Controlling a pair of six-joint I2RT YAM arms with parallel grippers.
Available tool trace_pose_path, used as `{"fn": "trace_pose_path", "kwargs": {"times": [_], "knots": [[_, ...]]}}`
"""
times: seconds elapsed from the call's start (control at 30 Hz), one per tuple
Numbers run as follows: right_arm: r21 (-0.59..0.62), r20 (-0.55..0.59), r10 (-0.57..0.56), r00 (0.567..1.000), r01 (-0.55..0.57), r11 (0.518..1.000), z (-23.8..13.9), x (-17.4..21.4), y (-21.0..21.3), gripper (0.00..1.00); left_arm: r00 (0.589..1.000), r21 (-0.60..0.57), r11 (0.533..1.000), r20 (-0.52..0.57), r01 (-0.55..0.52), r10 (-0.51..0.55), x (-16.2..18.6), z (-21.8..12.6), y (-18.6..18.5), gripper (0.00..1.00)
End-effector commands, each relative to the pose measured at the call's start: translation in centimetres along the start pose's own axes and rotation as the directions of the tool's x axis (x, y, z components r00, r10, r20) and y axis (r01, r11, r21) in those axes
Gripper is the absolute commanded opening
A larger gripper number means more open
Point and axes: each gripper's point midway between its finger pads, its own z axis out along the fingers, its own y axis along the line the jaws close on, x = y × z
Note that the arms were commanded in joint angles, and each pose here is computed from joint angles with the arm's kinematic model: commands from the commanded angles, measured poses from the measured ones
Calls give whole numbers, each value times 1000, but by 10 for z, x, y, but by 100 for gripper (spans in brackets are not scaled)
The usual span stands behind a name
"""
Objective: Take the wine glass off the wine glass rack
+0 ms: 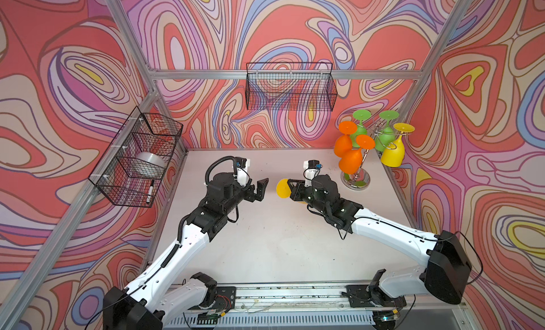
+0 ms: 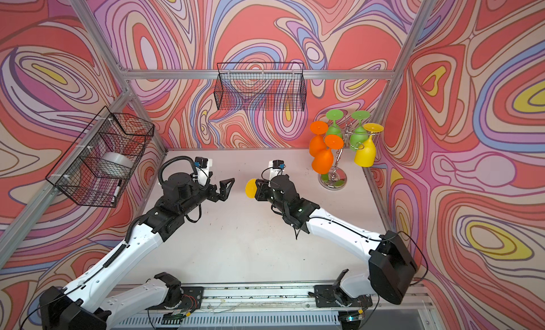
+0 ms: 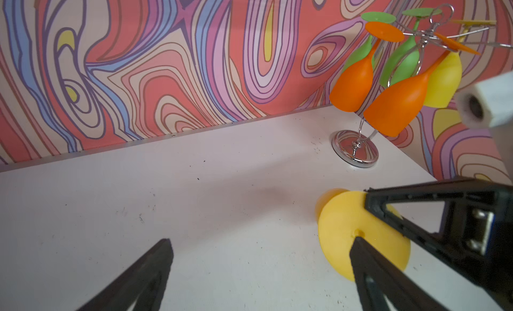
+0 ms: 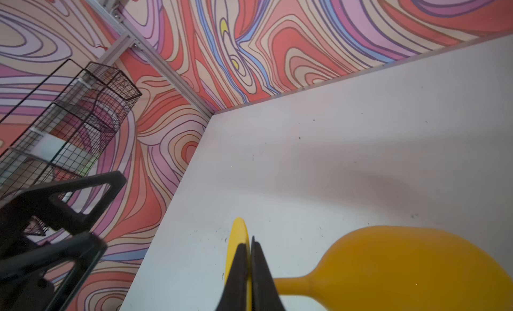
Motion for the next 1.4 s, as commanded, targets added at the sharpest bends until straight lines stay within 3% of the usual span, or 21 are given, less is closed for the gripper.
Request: {"fn": "trace_pose_path", "kwargs": {"times": [0.0, 0.13, 0.33, 0.47, 0.63, 0.83, 1.0, 1.2, 1.27, 1.37], "knots": [[-161, 56, -155, 986, 162, 973, 5, -10, 35, 0, 992, -98, 992, -90, 82, -91, 6, 0, 15, 98], [-204, 106, -247, 963, 264, 943, 7, -3, 37, 0, 981, -96, 985, -116, 144, -155, -4, 0, 11, 96], [-199, 237, -379, 894, 427, 882, 5, 0, 35, 0, 948, -151, 956, -161, 251, -274, -12, -3, 13, 93], [-185, 324, -478, 816, 551, 814, 5, 3, 39, 0, 906, -191, 923, -208, 333, -369, -9, -5, 13, 90], [-155, 371, -530, 762, 614, 774, 12, 4, 40, 0, 828, -261, 857, -244, 445, -505, 0, -9, 15, 86], [-131, 405, -583, 704, 676, 726, 17, 7, 42, 0, 653, -354, 714, -294, 604, -698, 16, -9, 15, 81], [-96, 480, -643, 597, 765, 637, 12, 15, 53, 0, 509, -427, 599, -316, 677, -800, 21, -4, 16, 75], [-79, 483, -698, 529, 820, 567, 19, 27, 58, 0, 228, -507, 402, -370, 763, -900, 44, 13, 10, 59], [-77, 487, -708, 511, 833, 548, 21, 30, 59, 0, 179, -521, 358, -361, 775, -915, 47, 17, 11, 53], [-83, 489, -718, 495, 846, 526, 23, 35, 60, 0, 145, -521, 313, -338, 794, -930, 45, 19, 14, 53]]}}
